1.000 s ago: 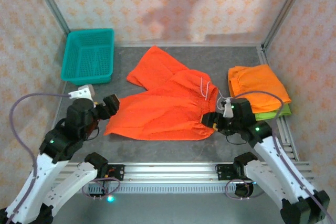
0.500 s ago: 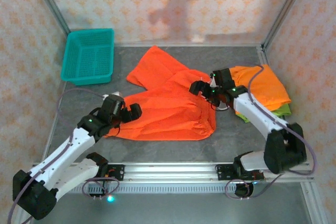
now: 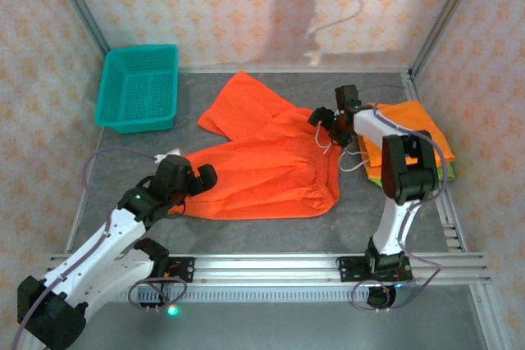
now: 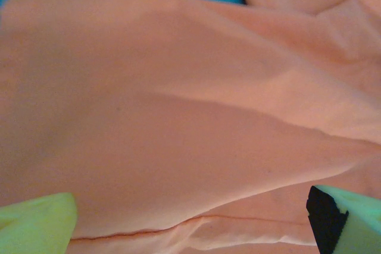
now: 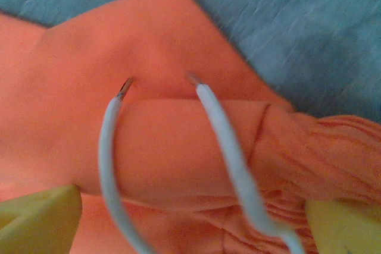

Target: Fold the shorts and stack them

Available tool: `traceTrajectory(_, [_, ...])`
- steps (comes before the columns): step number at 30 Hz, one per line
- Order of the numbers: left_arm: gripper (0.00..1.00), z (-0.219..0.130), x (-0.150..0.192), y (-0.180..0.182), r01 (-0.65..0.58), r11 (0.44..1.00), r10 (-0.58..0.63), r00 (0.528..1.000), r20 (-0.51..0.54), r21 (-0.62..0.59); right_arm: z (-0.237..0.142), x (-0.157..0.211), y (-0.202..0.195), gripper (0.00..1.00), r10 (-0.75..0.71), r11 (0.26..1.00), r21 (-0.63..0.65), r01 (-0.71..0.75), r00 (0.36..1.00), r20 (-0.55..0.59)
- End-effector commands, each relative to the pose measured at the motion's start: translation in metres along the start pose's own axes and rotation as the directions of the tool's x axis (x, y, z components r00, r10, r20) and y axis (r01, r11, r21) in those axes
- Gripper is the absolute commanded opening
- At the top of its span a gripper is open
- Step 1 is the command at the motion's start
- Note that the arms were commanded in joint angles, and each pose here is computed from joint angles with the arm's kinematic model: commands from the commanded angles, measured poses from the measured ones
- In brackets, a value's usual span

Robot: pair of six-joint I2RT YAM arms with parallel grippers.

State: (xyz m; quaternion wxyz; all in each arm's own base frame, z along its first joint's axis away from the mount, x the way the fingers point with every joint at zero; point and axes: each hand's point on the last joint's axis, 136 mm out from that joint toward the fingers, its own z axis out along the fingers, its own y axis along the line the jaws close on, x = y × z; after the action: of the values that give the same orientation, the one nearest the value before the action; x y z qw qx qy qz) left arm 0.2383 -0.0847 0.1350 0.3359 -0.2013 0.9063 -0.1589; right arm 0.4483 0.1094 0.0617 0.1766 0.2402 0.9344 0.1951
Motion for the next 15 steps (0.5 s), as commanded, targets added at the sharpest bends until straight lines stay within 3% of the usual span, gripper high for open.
traceTrajectory(1, [1.0, -0.018, -0.026, 0.006, -0.029, 0.997, 0.034, 0.997, 0.075, -0.071, -0.002, -0.025, 0.002, 0.95, -0.054, 0.997, 0.063, 0.052, 0.998, 0.028])
traceTrajectory(7, [1.0, -0.016, -0.041, 0.029, 0.036, 0.987, -0.028, 0.998, 0.054, -0.159, -0.041, -0.029, 0.053, 0.94, -0.09, 0.988, -0.118, 0.103, 0.99, 0.108])
traceTrajectory(15, [0.98, 0.026, -0.04, 0.043, 0.085, 0.97, -0.094, 0.995, -0.032, -0.227, -0.142, 0.029, 0.108, 0.95, -0.313, 0.881, -0.26, 0.394, 0.9, 0.304])
